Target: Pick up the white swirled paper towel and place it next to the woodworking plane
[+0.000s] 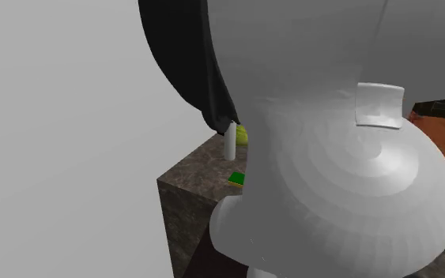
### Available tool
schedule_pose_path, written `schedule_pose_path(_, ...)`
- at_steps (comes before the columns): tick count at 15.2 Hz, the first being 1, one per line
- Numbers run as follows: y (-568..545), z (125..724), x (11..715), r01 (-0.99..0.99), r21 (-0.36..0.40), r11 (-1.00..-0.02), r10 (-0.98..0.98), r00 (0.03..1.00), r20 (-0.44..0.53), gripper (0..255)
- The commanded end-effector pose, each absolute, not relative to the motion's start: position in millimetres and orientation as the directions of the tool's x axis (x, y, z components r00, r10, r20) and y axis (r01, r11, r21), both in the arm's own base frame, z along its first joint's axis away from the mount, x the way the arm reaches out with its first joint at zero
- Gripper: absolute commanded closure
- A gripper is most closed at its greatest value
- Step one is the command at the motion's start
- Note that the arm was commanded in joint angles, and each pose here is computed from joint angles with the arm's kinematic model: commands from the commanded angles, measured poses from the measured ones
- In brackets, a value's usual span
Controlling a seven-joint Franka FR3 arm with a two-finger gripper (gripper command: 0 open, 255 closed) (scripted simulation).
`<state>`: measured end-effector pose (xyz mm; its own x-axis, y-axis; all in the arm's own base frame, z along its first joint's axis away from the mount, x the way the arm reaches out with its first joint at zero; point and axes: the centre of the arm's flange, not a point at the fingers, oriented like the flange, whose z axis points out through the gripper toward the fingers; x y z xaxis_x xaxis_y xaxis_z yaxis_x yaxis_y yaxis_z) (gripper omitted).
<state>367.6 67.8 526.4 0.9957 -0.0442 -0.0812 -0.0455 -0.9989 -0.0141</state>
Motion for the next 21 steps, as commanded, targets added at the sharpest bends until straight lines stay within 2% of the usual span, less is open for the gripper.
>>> schedule_pose_path(1,86,520,388,-0.050,-0.013,-0.999,-0.049,0.996,-0.075,0)
schedule_pose_path(21,252,457,579,-0.088,0.011,-0.996,-0.088,0.996,-0.019,0)
